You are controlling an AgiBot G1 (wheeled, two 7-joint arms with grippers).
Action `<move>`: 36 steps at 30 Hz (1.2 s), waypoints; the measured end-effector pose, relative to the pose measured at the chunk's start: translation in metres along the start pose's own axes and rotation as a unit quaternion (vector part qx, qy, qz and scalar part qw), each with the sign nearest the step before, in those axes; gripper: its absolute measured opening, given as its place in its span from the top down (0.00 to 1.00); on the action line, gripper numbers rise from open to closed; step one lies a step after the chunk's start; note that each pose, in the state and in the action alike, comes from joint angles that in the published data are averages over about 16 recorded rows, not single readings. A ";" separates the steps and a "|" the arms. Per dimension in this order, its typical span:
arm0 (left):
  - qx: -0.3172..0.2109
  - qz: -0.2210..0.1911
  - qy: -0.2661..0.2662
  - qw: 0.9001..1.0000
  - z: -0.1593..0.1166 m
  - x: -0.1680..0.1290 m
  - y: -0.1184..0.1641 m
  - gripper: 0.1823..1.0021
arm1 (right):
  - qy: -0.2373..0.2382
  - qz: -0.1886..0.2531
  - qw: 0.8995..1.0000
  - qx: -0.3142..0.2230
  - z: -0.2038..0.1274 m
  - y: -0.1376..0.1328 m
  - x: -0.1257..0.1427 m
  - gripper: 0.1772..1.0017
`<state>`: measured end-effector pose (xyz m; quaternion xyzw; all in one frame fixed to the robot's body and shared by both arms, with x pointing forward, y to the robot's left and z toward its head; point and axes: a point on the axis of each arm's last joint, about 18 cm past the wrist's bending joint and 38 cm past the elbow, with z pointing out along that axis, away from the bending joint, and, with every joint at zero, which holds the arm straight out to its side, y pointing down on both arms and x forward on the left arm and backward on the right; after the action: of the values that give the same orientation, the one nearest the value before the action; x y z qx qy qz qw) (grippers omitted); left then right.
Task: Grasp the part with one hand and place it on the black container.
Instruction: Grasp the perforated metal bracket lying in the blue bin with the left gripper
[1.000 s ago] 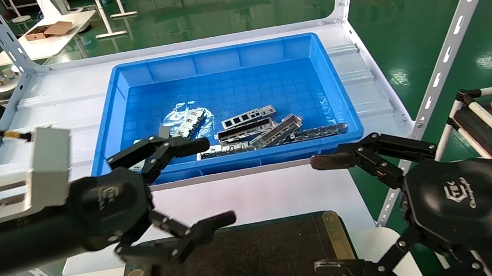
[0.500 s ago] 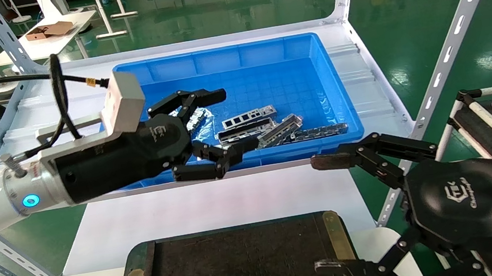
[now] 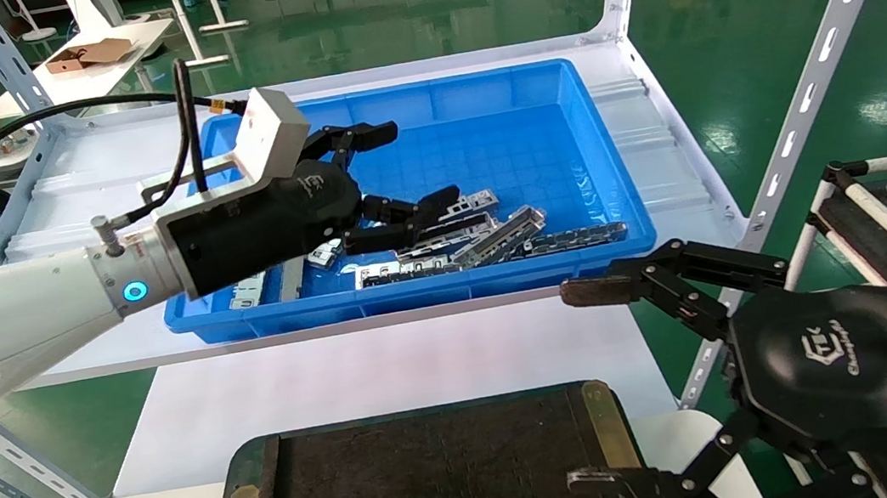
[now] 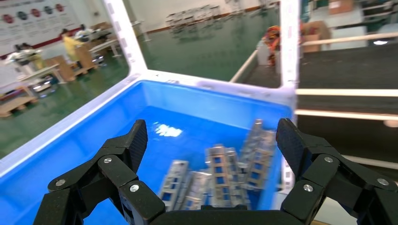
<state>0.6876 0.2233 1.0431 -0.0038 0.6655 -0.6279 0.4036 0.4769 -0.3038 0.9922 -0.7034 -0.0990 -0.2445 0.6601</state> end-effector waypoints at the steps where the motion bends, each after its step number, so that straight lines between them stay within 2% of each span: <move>1: -0.003 0.001 -0.005 1.000 0.003 -0.002 0.001 0.00 | 0.000 0.000 1.000 0.000 0.000 0.000 0.000 0.00; 10: -0.043 0.002 -0.062 0.997 0.034 -0.019 0.020 0.00 | 0.000 0.000 1.000 0.000 0.000 0.000 0.000 0.00; 21: -0.096 0.002 -0.129 0.987 0.059 -0.027 0.046 0.00 | 0.000 0.000 1.000 0.000 0.000 0.000 0.000 0.00; 36: -0.115 -0.004 -0.140 0.983 0.076 -0.013 0.062 0.00 | 0.000 0.000 1.000 0.000 0.000 0.000 0.000 0.00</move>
<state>0.7684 0.1798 1.0066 -0.1409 0.6699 -0.5425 0.4869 0.4769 -0.3038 0.9922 -0.7034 -0.0990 -0.2445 0.6601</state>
